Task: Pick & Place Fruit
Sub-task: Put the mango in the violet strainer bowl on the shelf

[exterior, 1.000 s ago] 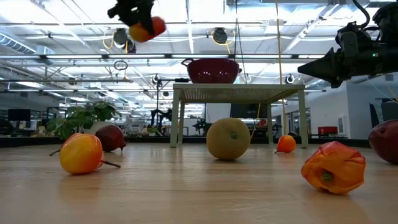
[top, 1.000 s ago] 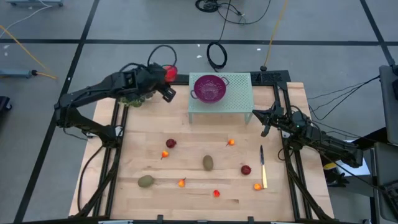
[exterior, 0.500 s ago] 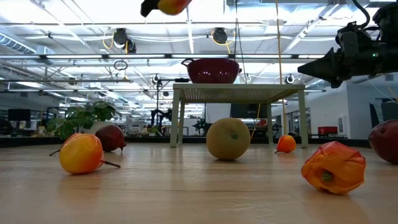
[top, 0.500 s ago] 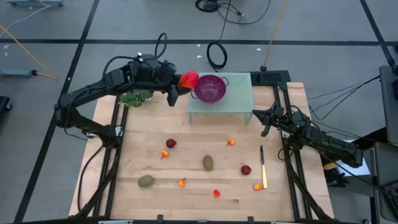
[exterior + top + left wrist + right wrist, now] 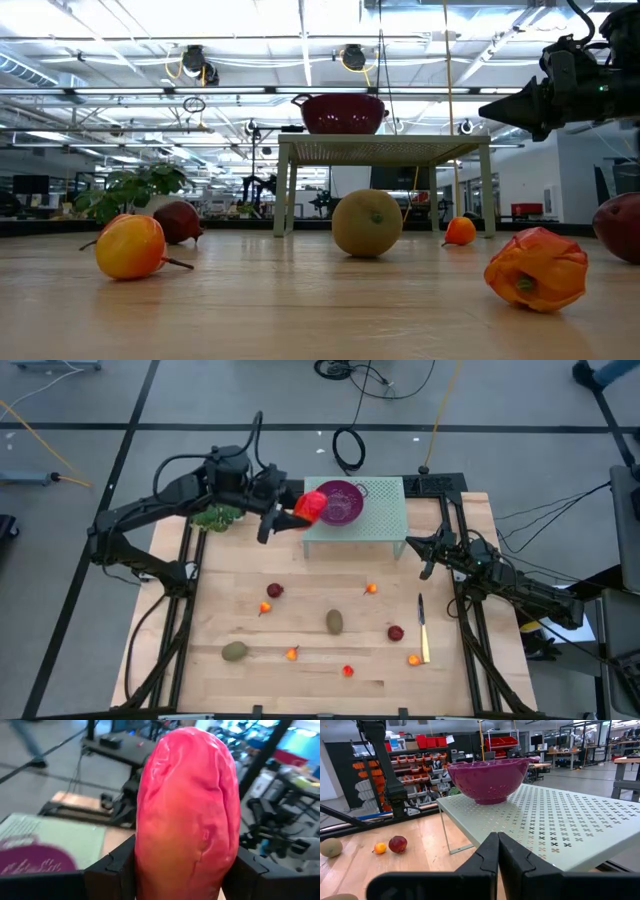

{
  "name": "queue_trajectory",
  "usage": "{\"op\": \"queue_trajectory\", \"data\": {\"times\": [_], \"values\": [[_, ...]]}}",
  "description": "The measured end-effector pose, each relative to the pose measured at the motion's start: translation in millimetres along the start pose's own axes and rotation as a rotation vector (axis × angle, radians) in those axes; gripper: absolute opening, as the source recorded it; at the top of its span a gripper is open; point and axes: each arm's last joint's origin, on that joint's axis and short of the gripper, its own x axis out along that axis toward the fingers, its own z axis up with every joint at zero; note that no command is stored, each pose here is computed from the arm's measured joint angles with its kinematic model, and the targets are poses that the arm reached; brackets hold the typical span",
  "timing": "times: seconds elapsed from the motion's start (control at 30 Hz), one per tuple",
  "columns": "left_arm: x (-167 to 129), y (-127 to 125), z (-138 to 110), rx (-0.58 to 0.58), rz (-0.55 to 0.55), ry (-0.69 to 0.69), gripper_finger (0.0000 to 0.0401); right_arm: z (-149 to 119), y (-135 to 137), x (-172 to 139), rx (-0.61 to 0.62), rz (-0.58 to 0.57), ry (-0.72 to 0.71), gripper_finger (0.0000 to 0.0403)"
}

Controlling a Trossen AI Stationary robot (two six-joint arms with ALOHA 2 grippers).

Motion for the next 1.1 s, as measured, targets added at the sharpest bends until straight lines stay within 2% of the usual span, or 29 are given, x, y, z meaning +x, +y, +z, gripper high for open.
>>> {"op": "queue_trajectory", "data": {"times": [0.13, 0.4, 0.57, 0.67, 0.9, 1.1], "values": [[3, -7, 3, 0.040, -0.039, -0.035, 0.0204, 0, 0, 0, 0.000, 0.000, 0.000, 0.0000], [4, -9, 3, 0.025, -0.036, -0.037, 0.0206, 0, 0, 0, 0.000, 0.000, 0.000, 0.0000], [9, 0, -2, -0.065, 0.159, -0.029, 0.0202, 0, 0, 0, 0.000, 0.000, 0.000, 0.0000], [18, 8, -6, -0.079, 0.267, -0.020, 0.0196, 0, 0, 0, 0.000, 0.000, 0.000, 0.0000], [46, 26, -23, -0.090, 0.391, 0.052, 0.0208, 0, 0, 0, 0.000, 0.000, 0.000, 0.0000], [61, 38, -35, -0.090, 0.486, 0.094, 0.0198, 0, 0, 0, 0.000, 0.000, 0.000, 0.0000]]}}
